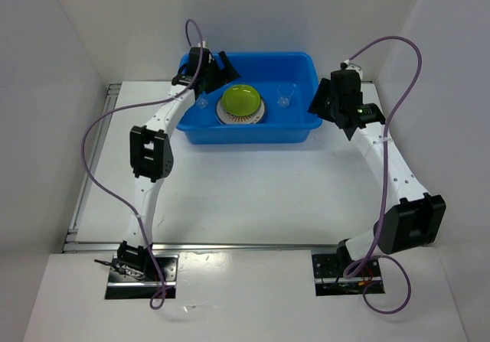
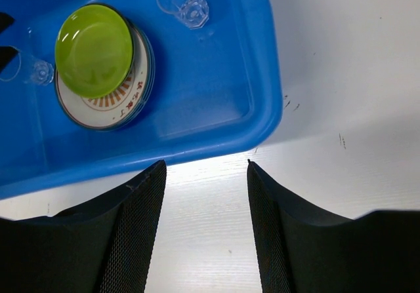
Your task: Place the mixed dishes into the plastic bin
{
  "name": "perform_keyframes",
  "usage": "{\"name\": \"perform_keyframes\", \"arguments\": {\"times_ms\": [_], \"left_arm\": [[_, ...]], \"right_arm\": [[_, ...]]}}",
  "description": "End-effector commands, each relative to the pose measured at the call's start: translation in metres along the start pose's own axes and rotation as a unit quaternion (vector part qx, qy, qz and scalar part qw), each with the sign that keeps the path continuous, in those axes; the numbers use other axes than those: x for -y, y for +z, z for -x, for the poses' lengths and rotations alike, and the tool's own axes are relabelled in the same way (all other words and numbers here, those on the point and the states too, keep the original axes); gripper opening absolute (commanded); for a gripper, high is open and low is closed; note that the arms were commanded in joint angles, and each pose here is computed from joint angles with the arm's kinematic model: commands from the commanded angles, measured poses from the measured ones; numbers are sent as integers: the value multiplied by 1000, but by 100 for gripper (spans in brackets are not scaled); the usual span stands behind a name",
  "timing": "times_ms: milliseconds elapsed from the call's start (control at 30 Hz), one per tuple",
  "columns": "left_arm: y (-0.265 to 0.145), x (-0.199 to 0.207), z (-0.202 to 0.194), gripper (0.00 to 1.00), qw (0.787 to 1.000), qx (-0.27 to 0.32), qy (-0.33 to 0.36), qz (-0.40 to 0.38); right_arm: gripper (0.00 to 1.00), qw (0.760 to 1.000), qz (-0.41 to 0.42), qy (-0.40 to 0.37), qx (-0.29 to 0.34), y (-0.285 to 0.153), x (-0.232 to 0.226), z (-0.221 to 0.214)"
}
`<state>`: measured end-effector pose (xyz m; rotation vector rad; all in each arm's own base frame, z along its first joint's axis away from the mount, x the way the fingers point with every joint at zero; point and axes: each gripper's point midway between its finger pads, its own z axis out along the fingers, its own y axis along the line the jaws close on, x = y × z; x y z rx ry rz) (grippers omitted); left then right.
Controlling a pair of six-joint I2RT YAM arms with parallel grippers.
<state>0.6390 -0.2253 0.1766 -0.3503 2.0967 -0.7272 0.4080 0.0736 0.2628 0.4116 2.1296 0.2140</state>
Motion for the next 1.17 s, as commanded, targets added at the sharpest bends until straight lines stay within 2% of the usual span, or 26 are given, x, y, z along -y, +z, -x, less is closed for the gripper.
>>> {"name": "perform_keyframes", "arguments": {"times_ms": [0, 33, 100, 133, 167, 200, 267, 367, 400, 433, 467, 500, 533, 667, 700, 733, 767, 800, 867, 1000, 1067, 1133], "left_arm": [[-69, 75, 53, 100, 995, 40, 40, -84], [-92, 90, 67, 100, 992, 57, 51, -96], [-102, 79, 51, 100, 994, 34, 55, -84], [-127, 93, 62, 100, 992, 54, 65, -99], [-135, 91, 58, 100, 992, 53, 69, -97], [-132, 73, 37, 100, 994, 29, 68, -79], [-160, 74, 42, 100, 993, 51, 76, -73], [-190, 57, 28, 100, 994, 64, 78, -51], [-197, 51, 21, 100, 994, 62, 77, -44], [-221, 57, 26, 100, 992, 80, 79, -52], [-220, 34, 7, 100, 995, 70, 69, -25], [-230, 29, 3, 100, 994, 78, 69, -20], [-256, 37, 12, 100, 992, 106, 64, -29], [-305, 19, 3, 100, 989, 138, 55, 4], [-317, 10, 6, 100, 986, 155, 52, 25], [-347, 11, 8, 100, 982, 180, 43, 26], [-352, -4, -4, 100, 982, 179, 42, 43], [-378, -4, -4, 100, 978, 200, 29, 41], [-397, -16, -7, 100, 974, 219, 25, 60], [-426, -37, -31, 100, 973, 215, 11, 83], [-428, -46, -44, 100, 974, 210, -2, 85], [-446, -53, -52, 100, 970, 228, -4, 81]], "right_arm": [[59, 1000, 3, -11, 4, 5, 0, 3], [59, 1000, 8, -9, 14, -1, -2, 9], [60, 999, 15, -13, 27, -14, -2, 15], [60, 999, 19, -17, 34, -20, -2, 18], [60, 999, 24, -17, 32, -23, -2, 16], [60, 999, 26, -16, 37, -29, -1, 15], [60, 999, 28, -23, 25, -35, 3, 6], [75, 998, 47, -27, 25, -54, 5, -4], [87, 998, 49, -26, 30, -60, 6, -5], [97, 997, 64, -23, 47, -77, 5, 0], [99, 997, 61, -24, 41, -80, 10, -8], [100, 997, 65, -24, 38, -87, 10, -10], [100, 996, 68, -24, 44, -97, 13, -11], [100, 997, 61, -23, 49, -118, 24, -18], [100, 997, 59, -24, 45, -121, 26, -21], [100, 998, 49, -27, 23, -122, 32, -32], [100, 998, 54, -22, 22, -129, 32, -34], [100, 998, 65, -24, 7, -131, 29, -41], [100, 996, 81, -26, -12, -136, 29, -55], [100, 991, 129, -18, -6, -160, 24, -69], [100, 992, 122, -14, -22, -161, 30, -82], [100, 993, 121, -8, -8, -168, 35, -84]]}}
